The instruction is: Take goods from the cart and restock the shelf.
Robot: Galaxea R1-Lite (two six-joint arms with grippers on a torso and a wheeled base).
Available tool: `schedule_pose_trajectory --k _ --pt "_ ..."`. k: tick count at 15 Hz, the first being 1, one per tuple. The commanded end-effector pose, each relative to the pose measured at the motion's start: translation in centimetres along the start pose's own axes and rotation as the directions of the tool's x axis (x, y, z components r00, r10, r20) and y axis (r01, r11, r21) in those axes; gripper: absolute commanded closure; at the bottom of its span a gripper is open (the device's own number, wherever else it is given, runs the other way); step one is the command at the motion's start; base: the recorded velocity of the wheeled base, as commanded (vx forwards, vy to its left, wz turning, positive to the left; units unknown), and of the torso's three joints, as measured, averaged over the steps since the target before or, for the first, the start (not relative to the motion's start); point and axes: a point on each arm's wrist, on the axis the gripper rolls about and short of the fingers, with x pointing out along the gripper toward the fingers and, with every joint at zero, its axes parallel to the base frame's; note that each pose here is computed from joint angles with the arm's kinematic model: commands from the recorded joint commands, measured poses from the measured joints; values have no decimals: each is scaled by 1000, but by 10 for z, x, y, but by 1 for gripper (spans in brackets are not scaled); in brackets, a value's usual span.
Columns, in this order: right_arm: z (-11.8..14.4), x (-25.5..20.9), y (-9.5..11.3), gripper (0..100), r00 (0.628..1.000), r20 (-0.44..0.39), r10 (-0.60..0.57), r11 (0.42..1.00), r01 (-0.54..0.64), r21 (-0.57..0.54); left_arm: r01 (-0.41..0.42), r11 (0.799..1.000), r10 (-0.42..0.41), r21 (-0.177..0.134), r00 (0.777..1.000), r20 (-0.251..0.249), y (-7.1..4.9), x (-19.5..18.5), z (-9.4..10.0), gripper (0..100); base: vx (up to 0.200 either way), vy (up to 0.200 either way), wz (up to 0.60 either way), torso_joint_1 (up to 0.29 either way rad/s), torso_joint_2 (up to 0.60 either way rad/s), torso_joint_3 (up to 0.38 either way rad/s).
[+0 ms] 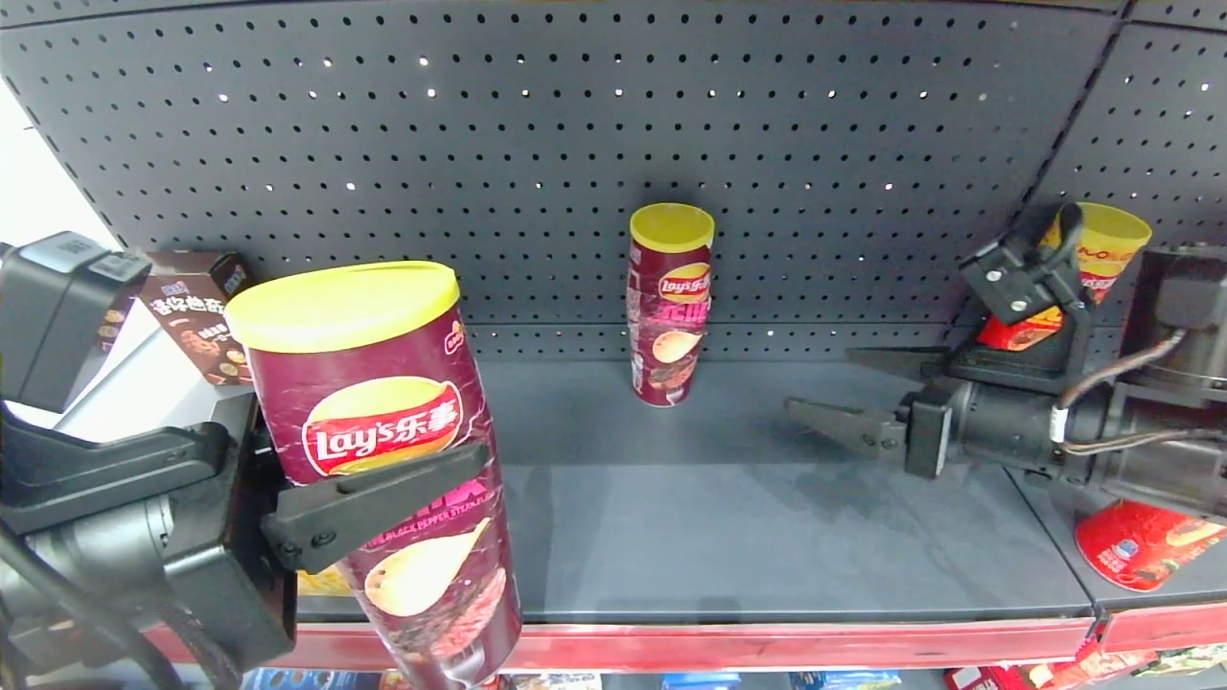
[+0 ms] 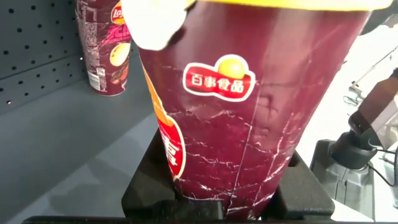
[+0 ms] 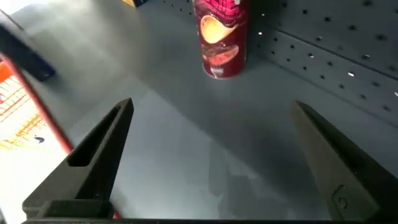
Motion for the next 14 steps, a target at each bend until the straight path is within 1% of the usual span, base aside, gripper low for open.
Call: schedule_pose_trajectory --k 1,2,4,5,6,7,8,9,11,12,14 --pt "-15 36 -11 0 999 -51 10 1000 -9 12 0 1000 0 -1 1000 -2 0 0 -1 100 0 0 0 0 0 0" --pt "-23 51 -19 0 999 -42 5 1000 -4 8 0 1000 0 -5 1000 -3 0 0 -1 100 0 0 0 0 0 0" --pt "-24 71 -30 0 1000 -2 22 1000 -22 -3 1 1000 -1 -8 1000 -6 0 0 -2 100 0 0 0 0 0 0" --pt "-21 85 -43 0 996 48 69 997 -68 -20 1 1000 -1 -9 1000 -8 0 0 -2 100 0 0 0 0 0 0" --pt "-19 92 -51 0 987 88 137 990 -133 -44 1 1000 -1 -10 1000 -10 0 0 -3 100 0 0 0 0 0 0" --pt "-17 98 -57 0 965 135 224 973 -214 -80 1 1000 -1 -10 1000 -10 0 0 -3 100 0 0 0 0 0 0" --pt "-17 103 -62 0 946 164 281 958 -265 -112 1 1000 -1 -10 1000 -10 0 0 -3 100 0 0 0 0 0 0" --pt "-19 109 -65 0 939 174 295 953 -277 -124 1 1000 -1 -10 1000 -10 0 0 -3 100 0 0 0 0 0 0" --pt "-20 110 -65 0 939 174 295 953 -277 -124 0 1000 -1 -11 1000 -12 0 1 -3 100 0 0 0 0 0 0" --pt "-23 126 -71 0 935 182 306 949 -285 -132 0 1000 0 -13 1000 -16 1 2 -4 100 0 0 0 0 0 0" --pt "-26 141 -73 0 930 186 316 946 -294 -138 0 1000 0 -16 1000 -17 1 2 -4 100 0 0 0 0 0 0"
